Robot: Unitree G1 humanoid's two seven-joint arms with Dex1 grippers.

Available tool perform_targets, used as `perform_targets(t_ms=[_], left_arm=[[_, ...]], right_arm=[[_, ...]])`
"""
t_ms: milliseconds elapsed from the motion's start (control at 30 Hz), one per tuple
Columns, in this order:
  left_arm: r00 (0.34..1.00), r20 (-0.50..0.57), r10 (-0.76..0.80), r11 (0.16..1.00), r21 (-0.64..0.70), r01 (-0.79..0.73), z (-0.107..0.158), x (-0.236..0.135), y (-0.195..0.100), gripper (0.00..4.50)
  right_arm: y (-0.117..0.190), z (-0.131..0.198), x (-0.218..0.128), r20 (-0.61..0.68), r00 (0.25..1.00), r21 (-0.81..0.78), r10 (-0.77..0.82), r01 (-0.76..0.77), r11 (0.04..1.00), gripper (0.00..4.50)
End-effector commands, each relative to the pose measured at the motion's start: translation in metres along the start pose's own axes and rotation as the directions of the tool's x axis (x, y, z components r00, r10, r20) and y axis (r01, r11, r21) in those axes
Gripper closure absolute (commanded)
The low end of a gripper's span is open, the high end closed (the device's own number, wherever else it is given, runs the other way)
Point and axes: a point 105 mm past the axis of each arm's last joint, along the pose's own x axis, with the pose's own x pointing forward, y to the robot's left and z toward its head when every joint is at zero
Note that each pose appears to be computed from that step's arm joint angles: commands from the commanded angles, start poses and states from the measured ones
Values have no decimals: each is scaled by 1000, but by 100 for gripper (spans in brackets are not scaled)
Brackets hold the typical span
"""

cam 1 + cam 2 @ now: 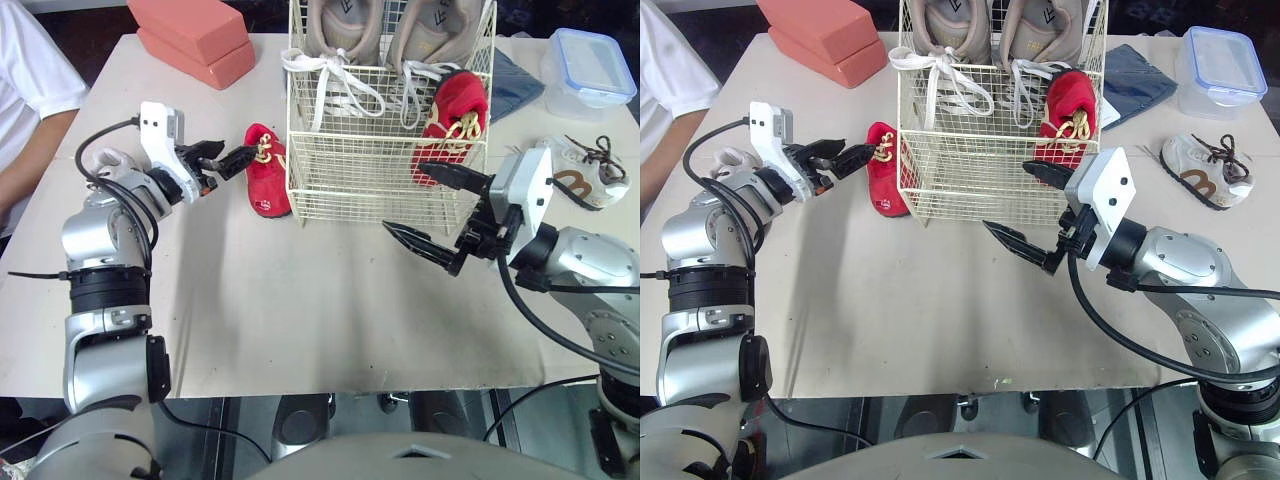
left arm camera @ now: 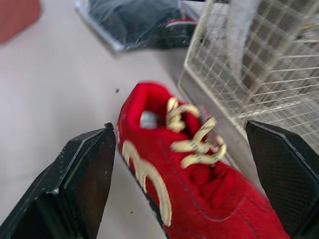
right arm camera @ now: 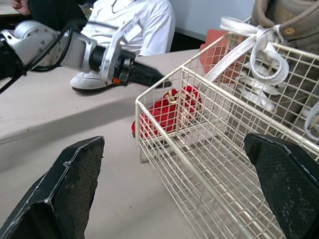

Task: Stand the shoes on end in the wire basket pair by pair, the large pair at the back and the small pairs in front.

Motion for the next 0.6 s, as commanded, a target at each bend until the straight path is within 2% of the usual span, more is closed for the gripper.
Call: perform_targets(t_ms=[33, 200, 433, 600], left_arm=[[999, 25, 32, 999, 7, -32, 11, 3, 8, 0], [997, -16, 77, 997, -12, -78, 5, 16, 14, 0], [998, -53, 37, 995, -93, -42, -3, 30, 6, 0], [998, -53, 42, 993, -113, -47, 5, 32, 6, 0]], right_arm=[[1, 9, -1, 38, 999, -46, -9, 10, 999, 4], [-1, 9, 0, 43, 999, -54, -16, 18, 998, 4], [-2, 8, 0, 42, 999, -59, -31, 33, 998, 4], [-4, 7, -1, 41, 998, -67, -45, 47, 997, 4]])
